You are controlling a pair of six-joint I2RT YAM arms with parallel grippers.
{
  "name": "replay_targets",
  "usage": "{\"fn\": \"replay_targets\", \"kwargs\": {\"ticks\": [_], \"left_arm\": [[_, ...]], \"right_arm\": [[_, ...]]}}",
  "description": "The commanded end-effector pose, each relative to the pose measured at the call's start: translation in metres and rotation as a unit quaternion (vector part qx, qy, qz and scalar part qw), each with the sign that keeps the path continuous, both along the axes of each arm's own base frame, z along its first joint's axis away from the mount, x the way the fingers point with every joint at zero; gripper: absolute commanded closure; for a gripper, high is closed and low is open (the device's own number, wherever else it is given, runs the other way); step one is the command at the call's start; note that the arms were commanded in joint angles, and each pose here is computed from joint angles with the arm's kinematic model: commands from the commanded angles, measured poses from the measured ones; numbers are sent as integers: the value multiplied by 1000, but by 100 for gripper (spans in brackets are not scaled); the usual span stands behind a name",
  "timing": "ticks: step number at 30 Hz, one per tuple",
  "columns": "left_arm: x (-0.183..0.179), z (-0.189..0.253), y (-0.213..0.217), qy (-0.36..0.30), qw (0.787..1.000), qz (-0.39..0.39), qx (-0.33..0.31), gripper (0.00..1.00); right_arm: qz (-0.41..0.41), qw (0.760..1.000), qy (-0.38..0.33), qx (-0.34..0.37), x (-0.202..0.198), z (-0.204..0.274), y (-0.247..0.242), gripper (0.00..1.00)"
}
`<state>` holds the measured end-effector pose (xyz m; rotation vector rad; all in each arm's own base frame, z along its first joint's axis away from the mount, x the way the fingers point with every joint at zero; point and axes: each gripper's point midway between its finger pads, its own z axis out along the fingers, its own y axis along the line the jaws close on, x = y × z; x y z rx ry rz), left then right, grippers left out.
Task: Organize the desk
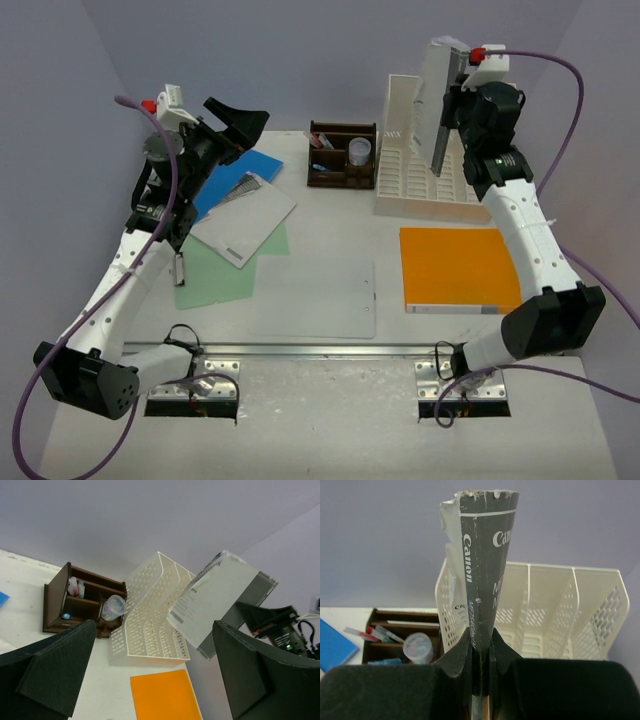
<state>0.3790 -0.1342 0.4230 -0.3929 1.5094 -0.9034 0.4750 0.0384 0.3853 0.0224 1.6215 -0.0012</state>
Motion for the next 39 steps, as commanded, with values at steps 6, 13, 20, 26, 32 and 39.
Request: {"fn": "replay_targets", "kwargs": {"ticks": [6, 13, 20, 26, 32, 39], "left_arm": [[-2, 6, 11, -36, 999, 22, 20, 0], [1, 1, 11, -38, 999, 24, 22, 0], [8, -7, 14, -29, 999, 31, 25, 0], [11, -12, 20, -24, 998, 40, 31, 0], [12, -18, 24, -18, 998, 45, 33, 0], [14, -23, 25, -13, 998, 47, 35, 0]], "right_arm": [[27, 954, -292, 56, 5, 216, 11, 100], [28, 932, -357, 51, 23, 241, 13, 100], [27, 925, -376, 47, 57, 220, 18, 100], [26, 927, -374, 33, 87, 192, 22, 100], [19, 929, -370, 20, 102, 168, 22, 100], [7, 940, -342, 10, 108, 130, 18, 100]]}}
